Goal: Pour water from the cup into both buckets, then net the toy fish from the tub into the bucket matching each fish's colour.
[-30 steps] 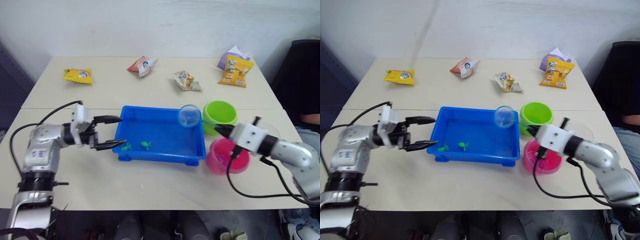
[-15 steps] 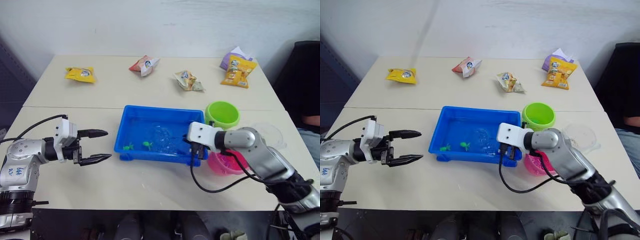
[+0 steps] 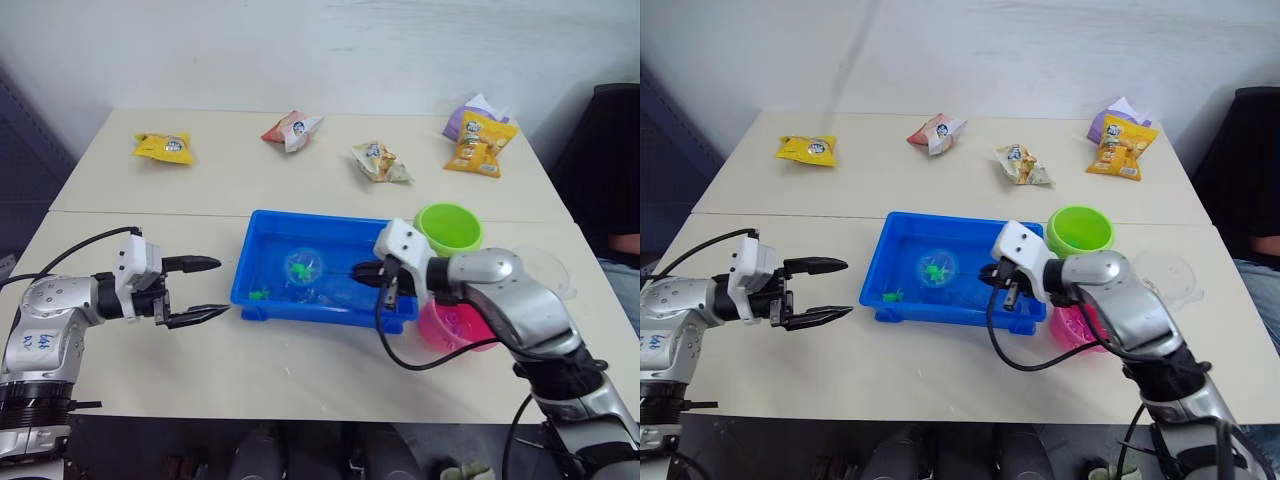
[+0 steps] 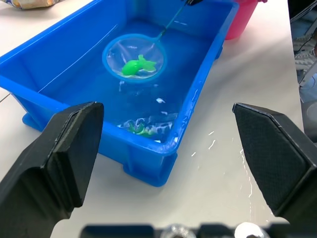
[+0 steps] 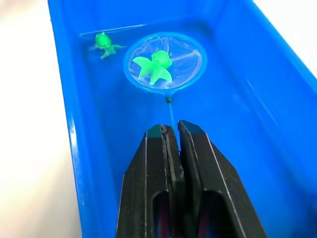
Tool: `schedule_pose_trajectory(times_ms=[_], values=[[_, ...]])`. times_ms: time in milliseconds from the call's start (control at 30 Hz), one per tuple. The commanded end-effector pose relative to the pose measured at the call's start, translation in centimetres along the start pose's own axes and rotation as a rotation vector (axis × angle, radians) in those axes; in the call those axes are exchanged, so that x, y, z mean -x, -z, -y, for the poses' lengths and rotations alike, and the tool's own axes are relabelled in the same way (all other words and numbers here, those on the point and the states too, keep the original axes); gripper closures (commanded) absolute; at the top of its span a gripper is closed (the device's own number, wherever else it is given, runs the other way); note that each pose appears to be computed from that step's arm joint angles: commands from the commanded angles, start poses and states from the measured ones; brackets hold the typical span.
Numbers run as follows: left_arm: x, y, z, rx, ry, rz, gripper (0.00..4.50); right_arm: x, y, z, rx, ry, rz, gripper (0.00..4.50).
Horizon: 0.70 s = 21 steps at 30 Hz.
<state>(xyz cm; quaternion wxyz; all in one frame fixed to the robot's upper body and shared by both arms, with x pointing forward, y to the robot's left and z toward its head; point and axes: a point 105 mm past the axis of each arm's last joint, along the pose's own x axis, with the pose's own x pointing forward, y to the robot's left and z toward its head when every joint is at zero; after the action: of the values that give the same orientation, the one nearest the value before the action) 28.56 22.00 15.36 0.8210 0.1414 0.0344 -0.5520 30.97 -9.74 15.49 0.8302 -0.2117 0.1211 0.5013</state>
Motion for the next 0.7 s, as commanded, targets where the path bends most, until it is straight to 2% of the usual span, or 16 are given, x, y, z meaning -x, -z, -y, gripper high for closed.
schedule_pose_trajectory(times_ms=[33,200,300,467,567,700], values=[[-0.8,-1.8,-0.2,-0.053,0.022,0.052,0.02,2.8,-1.6,0.3,0.021,0.037,0.07,4.5],[-2.5,-4.0,-0.6,-0.096,0.043,0.14,0.02,6.1,-2.1,1.4,0.007,0.155,0.117,4.5],[-3.9,-5.8,-1.3,-0.066,0.046,0.192,0.02,8.9,-2.6,1.7,0.003,0.229,0.188,4.5],[-5.7,-7.0,-1.3,-0.056,0.095,0.229,0.02,12.4,-1.9,3.1,0.007,0.372,0.185,4.5],[-6.7,-7.0,-1.1,-0.042,0.123,0.248,0.02,14.4,-1.3,4.5,0.024,0.467,0.166,4.5],[-8.1,-7.0,-0.2,-0.07,0.154,0.288,0.02,17.0,1.3,6.7,0.151,0.606,0.025,4.5]])
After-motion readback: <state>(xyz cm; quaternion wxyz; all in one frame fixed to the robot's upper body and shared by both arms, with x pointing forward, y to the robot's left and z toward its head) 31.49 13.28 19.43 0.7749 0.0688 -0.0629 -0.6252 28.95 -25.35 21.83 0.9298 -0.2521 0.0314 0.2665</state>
